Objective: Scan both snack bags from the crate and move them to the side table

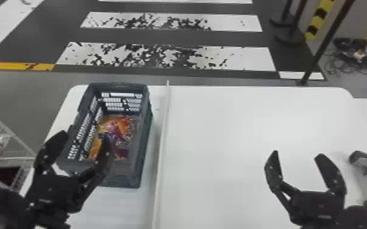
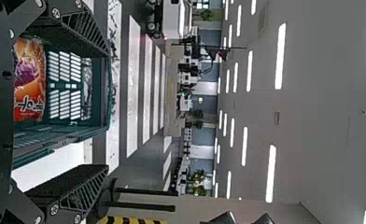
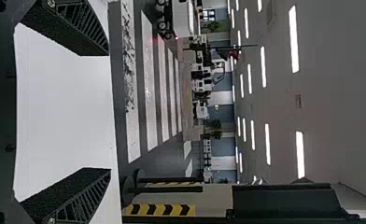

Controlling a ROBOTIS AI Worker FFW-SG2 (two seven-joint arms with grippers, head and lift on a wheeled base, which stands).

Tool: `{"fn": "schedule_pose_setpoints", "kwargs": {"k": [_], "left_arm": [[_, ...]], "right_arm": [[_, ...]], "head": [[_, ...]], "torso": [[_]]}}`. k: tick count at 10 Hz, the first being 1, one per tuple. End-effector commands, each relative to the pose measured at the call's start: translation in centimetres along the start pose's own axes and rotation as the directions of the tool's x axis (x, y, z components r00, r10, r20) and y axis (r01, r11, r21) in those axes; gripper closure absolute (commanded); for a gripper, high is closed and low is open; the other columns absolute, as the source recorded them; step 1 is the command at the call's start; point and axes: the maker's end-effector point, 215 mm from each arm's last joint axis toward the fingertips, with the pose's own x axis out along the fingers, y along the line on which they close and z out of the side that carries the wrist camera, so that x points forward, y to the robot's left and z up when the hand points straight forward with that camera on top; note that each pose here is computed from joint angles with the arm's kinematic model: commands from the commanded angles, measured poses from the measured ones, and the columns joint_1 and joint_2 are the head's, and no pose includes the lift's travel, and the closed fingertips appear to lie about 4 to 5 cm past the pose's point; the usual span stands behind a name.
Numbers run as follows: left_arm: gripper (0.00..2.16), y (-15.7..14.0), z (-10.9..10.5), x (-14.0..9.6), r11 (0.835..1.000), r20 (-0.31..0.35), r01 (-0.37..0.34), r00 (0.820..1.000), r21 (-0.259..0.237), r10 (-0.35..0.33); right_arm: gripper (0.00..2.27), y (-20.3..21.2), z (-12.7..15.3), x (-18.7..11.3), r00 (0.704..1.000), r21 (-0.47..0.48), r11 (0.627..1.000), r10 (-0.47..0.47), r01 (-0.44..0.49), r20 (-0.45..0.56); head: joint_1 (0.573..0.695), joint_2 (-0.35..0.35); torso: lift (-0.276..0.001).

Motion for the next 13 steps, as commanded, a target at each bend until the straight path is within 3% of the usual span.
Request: {"fn": "schedule_pose_setpoints", "kwargs": {"k": [1,3,6,7,9,13], "left_arm": [[0.16,1.1,0.0,0.8,1.0,-0.069,-0.006,0.998,0.009,0.006],[0.19,2.2,-1.0,2.2,1.0,-0.175,0.001,0.984,0.008,0.0],[0.19,4.9,-4.2,4.7,0.999,-0.368,-0.033,0.929,-0.022,0.023],[0.19,4.9,-4.4,5.7,0.999,-0.396,-0.027,0.918,-0.028,0.013],[0.19,4.8,-3.3,8.1,1.0,-0.403,-0.011,0.915,-0.008,0.007],[0.19,6.4,-6.1,11.1,1.0,-0.474,0.007,0.881,0.017,0.002]], "right_arm": [[0.04,0.0,-0.4,-0.1,1.0,-0.005,1.0,0.005,-0.005,-0.01],[0.04,0.2,-1.0,-0.2,1.0,-0.006,1.0,0.013,-0.013,-0.028],[0.04,0.6,-1.3,-0.2,0.999,-0.009,0.999,0.03,-0.03,-0.043],[0.04,0.6,-1.5,-0.3,0.998,-0.008,0.999,0.03,-0.031,-0.048],[0.04,0.5,-1.6,-0.4,0.998,-0.015,0.999,0.032,-0.033,-0.056],[0.04,1.1,-2.1,-0.7,0.995,-0.027,0.999,0.043,-0.046,-0.087]], "head": [[0.695,0.038],[0.695,0.052],[0.695,0.086],[0.695,0.101],[0.695,0.105],[0.695,0.101]], "torso": [[-0.075],[-0.075],[-0.075],[-0.075],[-0.075],[-0.075]]}}
